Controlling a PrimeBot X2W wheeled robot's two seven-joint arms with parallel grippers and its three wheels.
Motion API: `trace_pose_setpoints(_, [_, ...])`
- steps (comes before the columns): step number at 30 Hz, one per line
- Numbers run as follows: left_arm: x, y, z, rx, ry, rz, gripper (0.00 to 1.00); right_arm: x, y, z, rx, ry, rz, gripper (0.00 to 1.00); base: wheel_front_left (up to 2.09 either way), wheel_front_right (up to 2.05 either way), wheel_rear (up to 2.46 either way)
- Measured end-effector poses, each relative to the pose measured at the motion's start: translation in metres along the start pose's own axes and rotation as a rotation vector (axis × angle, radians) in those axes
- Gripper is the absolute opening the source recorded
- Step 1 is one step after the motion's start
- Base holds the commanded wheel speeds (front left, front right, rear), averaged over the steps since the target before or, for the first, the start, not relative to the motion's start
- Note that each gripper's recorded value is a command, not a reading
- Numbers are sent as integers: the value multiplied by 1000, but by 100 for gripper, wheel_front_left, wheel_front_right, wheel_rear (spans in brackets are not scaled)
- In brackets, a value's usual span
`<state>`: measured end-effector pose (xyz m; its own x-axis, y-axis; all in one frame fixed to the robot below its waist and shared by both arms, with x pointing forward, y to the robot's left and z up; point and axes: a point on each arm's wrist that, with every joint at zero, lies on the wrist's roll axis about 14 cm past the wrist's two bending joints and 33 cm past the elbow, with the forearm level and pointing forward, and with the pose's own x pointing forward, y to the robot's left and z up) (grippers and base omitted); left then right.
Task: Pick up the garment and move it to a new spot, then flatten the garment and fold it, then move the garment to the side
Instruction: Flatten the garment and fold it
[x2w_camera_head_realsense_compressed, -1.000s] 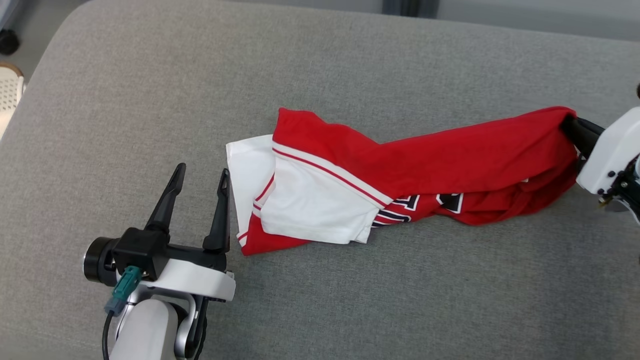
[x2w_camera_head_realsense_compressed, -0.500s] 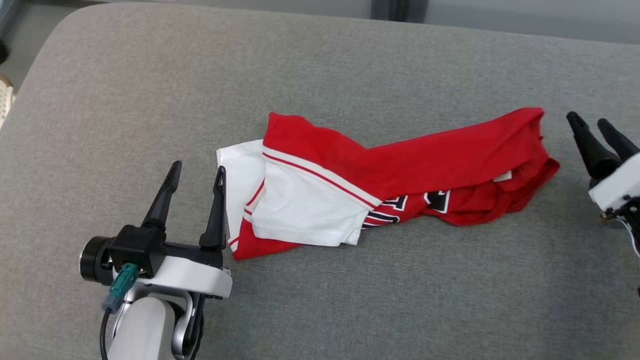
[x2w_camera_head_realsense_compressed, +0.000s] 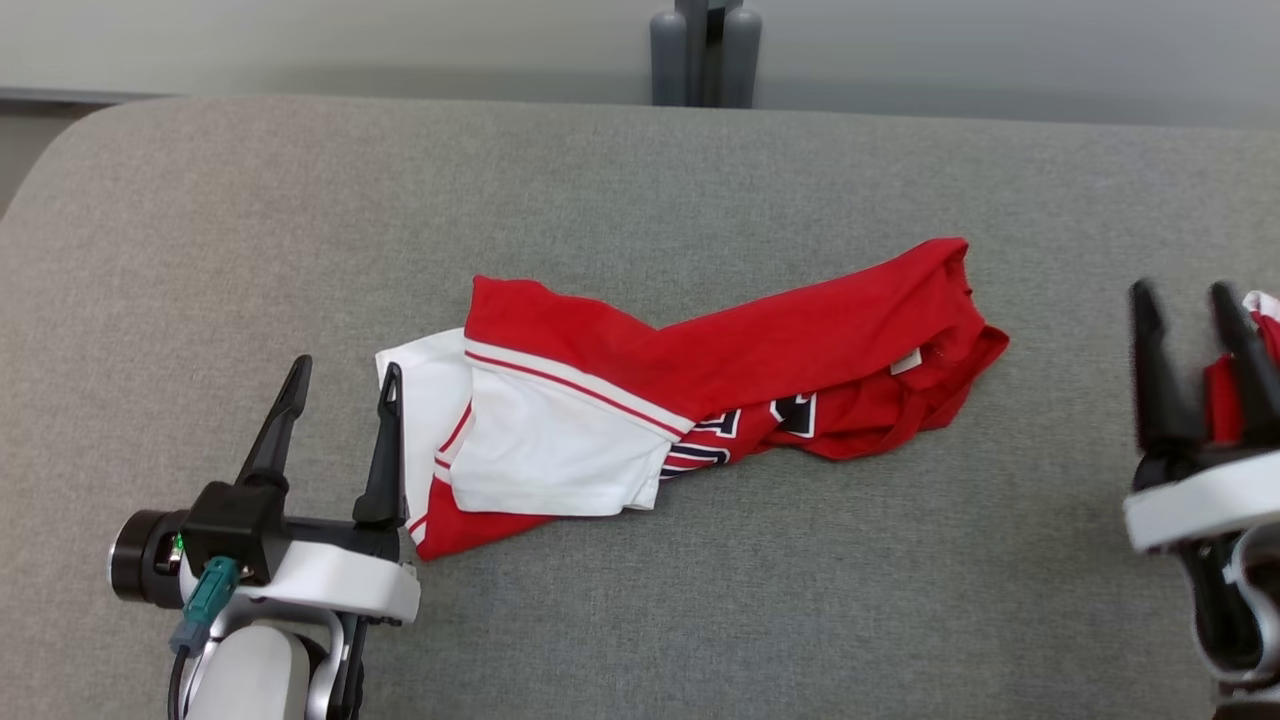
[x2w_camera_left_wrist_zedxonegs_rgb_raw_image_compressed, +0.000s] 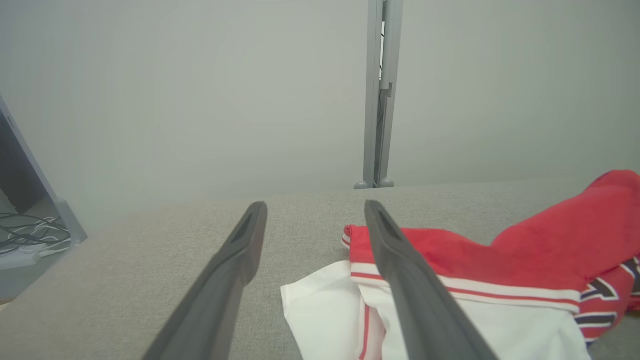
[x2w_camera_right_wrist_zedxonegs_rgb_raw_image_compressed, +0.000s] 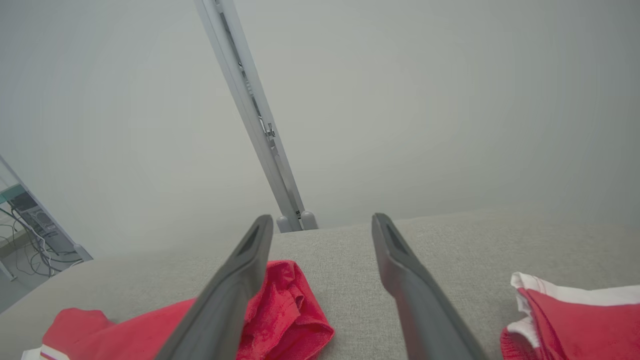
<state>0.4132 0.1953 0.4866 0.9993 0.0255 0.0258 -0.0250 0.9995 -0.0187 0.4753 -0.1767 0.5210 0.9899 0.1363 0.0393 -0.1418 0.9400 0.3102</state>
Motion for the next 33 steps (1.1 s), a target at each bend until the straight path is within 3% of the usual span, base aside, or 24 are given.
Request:
trace_pose_setpoints(2, [-2,-1,4,3,-9,-4,100,-13,6,-5,-62,18,9,100,0,0,0])
trace_pose_setpoints(11, [-22,-3,6,27,-8,-19,100,-67,12,-18,-143,73,-23,100,0,0,0])
trace_pose_setpoints(33, [-52,0,6,54,33,-19,100,-127,19,-3,-188,66,-61,100,0,0,0])
